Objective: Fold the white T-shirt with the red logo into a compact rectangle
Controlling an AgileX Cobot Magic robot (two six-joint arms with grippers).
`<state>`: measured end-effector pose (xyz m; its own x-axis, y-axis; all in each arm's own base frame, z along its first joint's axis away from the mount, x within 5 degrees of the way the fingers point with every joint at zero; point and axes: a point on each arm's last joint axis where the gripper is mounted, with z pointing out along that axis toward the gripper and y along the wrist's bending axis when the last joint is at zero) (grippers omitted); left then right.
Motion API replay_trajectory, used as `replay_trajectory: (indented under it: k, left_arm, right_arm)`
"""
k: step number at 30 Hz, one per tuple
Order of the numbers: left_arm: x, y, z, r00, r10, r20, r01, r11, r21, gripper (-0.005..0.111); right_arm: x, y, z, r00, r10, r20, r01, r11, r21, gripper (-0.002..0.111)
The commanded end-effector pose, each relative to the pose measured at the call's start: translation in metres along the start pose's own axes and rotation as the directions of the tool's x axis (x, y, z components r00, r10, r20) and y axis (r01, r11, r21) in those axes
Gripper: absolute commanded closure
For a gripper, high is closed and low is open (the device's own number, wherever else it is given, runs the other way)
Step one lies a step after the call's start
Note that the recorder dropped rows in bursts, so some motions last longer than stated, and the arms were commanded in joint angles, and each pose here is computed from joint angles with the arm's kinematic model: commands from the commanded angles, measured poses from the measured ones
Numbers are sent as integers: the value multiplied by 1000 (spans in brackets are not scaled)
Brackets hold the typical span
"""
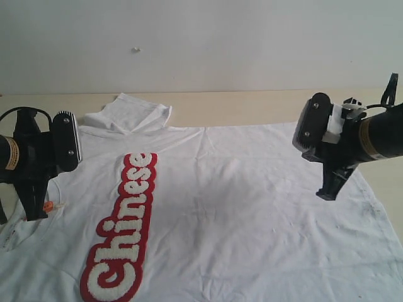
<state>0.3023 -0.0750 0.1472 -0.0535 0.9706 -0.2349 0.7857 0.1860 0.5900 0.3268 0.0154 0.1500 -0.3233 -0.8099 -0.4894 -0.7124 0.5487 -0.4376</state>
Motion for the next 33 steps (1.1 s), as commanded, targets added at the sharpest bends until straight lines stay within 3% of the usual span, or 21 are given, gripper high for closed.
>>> replay_trajectory:
  k: [1, 4, 20, 26, 33]
  left_arm:
    - [0, 1, 0, 1000, -16, 6, 16, 1000, -5, 107]
    - [0, 1, 0, 1000, -16, 6, 16, 1000, -5, 107]
    - [0, 1, 0, 1000, -16, 6, 16, 1000, -5, 107]
    - [0, 1, 0, 1000, -16, 6, 16, 1000, -5, 107]
    - [0, 1, 0, 1000, -16, 6, 16, 1000, -5, 107]
  right_arm:
    - [-4, -6, 0, 908, 415, 50, -417, 908, 36, 108]
    - [-4, -7, 1, 870, 488, 68, -492, 870, 41, 108]
    - [-8, -5, 1, 877, 471, 95, -474, 881, 8, 108]
    - [-5, -1, 1, 954, 294, 54, -293, 956, -14, 108]
    - [-2, 2, 1, 1000, 12, 15, -11, 1000, -30, 108]
